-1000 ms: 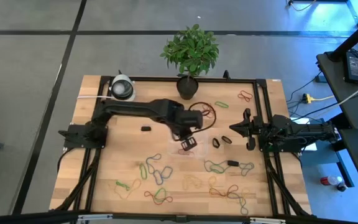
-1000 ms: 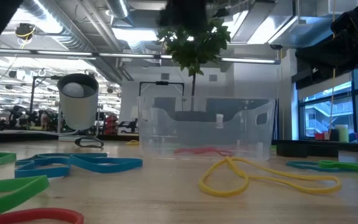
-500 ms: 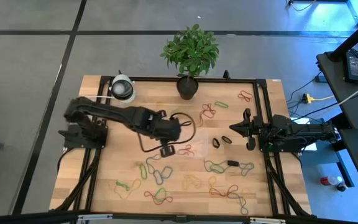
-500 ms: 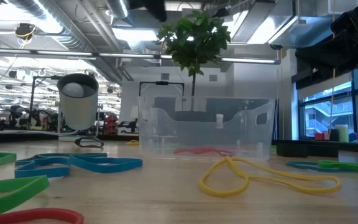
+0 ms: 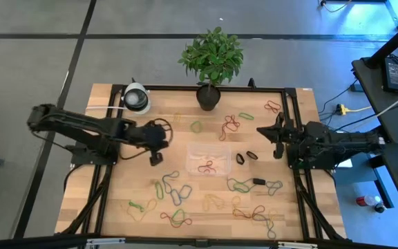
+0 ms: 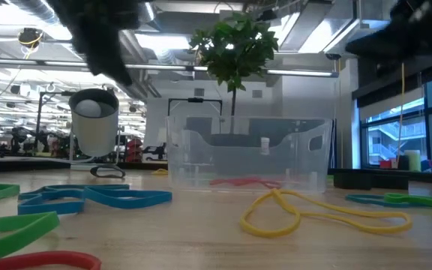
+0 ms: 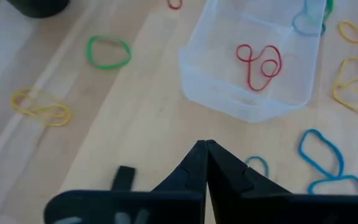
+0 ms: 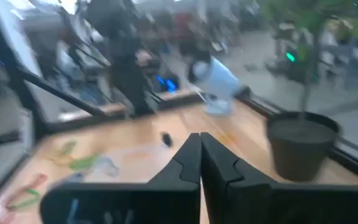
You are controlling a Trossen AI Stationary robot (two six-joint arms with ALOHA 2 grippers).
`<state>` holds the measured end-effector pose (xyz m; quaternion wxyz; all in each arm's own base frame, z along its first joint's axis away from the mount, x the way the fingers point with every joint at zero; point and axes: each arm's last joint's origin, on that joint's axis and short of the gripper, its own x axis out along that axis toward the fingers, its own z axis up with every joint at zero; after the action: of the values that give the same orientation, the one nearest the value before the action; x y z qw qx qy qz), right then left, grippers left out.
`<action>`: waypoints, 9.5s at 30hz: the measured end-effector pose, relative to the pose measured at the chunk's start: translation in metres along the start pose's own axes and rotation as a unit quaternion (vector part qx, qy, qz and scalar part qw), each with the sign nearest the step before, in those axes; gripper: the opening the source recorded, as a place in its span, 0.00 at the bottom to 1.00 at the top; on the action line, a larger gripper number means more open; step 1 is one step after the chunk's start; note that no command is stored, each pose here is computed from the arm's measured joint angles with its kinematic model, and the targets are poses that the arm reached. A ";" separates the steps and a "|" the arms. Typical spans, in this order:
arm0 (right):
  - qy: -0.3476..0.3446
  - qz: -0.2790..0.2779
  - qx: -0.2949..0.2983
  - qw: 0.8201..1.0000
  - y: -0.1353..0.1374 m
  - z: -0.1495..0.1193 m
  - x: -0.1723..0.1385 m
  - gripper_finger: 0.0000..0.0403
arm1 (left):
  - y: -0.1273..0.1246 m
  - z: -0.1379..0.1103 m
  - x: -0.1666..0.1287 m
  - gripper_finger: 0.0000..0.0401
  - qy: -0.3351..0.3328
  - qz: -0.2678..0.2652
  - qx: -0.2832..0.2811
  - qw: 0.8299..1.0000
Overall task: Pick and place rubber bands into bin
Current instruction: Put the black rubber band into the bin, then put the yellow rubber band into the bin
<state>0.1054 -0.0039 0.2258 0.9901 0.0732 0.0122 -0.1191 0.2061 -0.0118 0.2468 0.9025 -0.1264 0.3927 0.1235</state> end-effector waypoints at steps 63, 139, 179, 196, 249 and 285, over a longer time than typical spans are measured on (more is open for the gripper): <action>0.475 -0.272 0.117 0.829 0.100 0.055 0.196 0.00 | 0.052 -0.036 -0.035 0.01 -0.113 -0.055 0.038 0.991; 0.274 -0.067 0.152 0.947 0.021 -0.021 0.021 0.01 | -0.051 0.015 -0.027 0.02 0.099 0.016 -0.043 0.994; 0.305 -0.049 0.117 0.944 0.019 -0.030 0.017 0.02 | -0.182 -0.134 0.073 0.11 0.324 0.147 -0.283 0.891; 0.306 -0.044 0.102 0.945 0.019 -0.030 0.017 0.02 | -0.225 -0.074 0.025 0.00 0.323 0.152 -0.254 0.899; 0.314 -0.040 0.115 0.941 0.020 -0.031 0.017 0.02 | -0.235 -0.060 0.025 0.00 0.274 0.283 -0.179 0.902; 0.293 -0.081 0.203 0.931 0.019 -0.029 0.018 0.02 | -0.099 0.191 0.063 0.00 0.084 0.070 0.172 0.979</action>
<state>0.1277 0.0145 0.1987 0.8935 0.3033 0.2827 -0.1725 0.4086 -0.0349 0.3390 0.8636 0.0485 0.4905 0.1060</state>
